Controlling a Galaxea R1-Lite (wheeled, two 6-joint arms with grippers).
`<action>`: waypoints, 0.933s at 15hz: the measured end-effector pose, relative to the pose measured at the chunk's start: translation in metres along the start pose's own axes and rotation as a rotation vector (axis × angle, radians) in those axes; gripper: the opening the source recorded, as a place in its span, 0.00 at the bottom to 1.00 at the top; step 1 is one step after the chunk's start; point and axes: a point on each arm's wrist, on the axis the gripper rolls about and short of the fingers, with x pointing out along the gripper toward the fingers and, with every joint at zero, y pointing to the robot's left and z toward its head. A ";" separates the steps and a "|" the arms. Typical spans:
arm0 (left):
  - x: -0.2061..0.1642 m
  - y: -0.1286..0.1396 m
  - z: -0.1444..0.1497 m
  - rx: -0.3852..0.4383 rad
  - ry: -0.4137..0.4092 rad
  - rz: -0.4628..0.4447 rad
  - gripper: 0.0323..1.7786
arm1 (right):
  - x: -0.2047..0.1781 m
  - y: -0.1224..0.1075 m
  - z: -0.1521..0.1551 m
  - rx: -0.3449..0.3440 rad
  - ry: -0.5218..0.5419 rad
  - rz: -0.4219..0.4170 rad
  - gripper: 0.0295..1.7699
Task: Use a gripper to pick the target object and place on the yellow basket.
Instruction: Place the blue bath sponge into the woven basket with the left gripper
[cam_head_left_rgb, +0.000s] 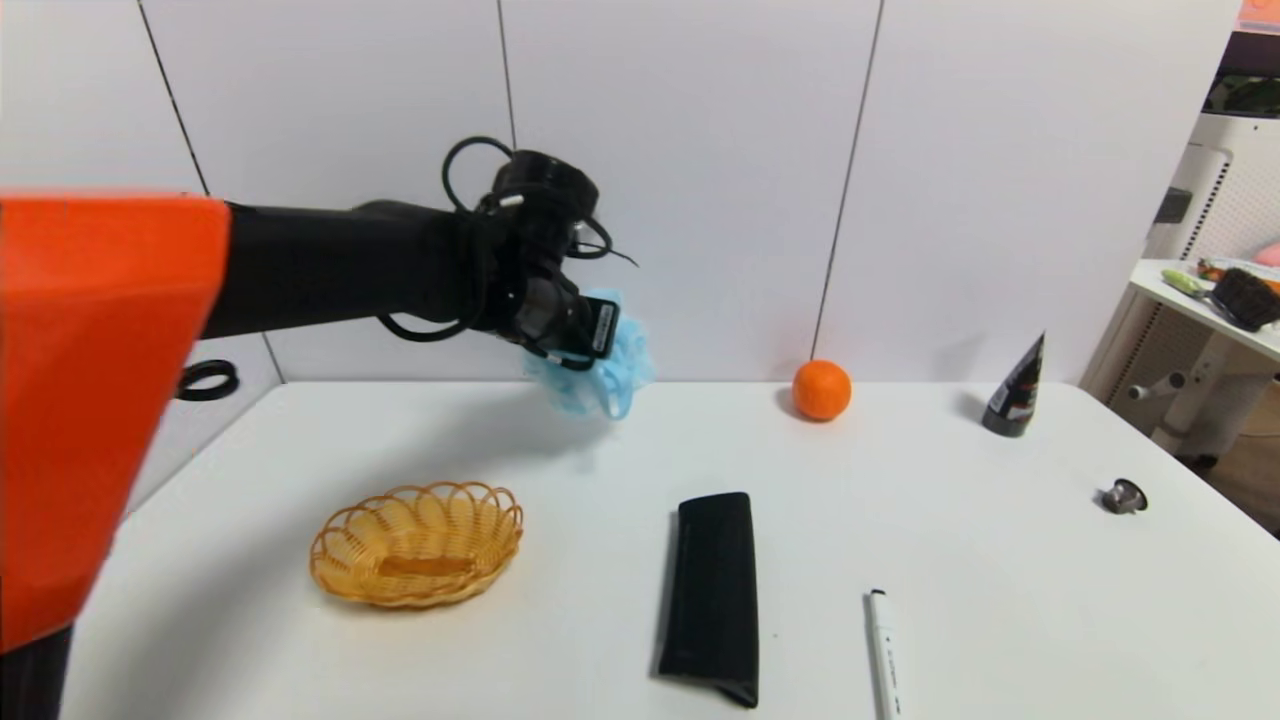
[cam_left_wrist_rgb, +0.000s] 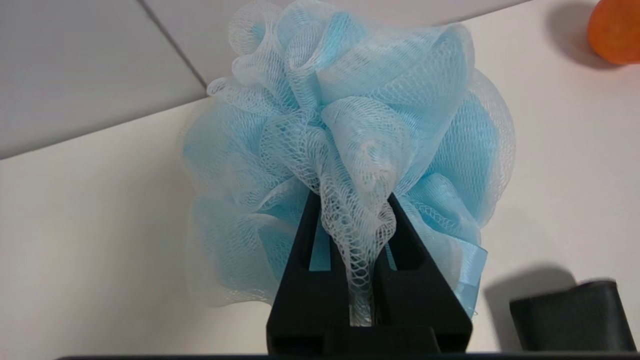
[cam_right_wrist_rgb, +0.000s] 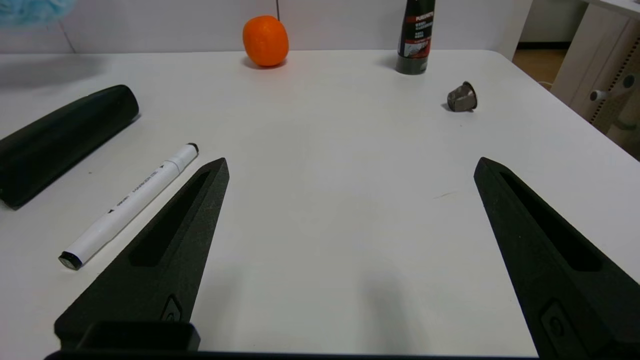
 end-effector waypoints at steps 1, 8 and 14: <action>-0.017 0.008 -0.002 -0.002 0.015 0.011 0.08 | 0.000 0.000 0.000 0.000 -0.001 0.000 0.96; -0.121 0.074 -0.054 -0.049 0.097 0.133 0.08 | 0.000 0.000 0.000 0.000 -0.001 0.000 0.96; -0.150 0.087 -0.100 -0.069 0.170 0.169 0.08 | 0.000 0.000 0.000 0.000 -0.001 0.000 0.96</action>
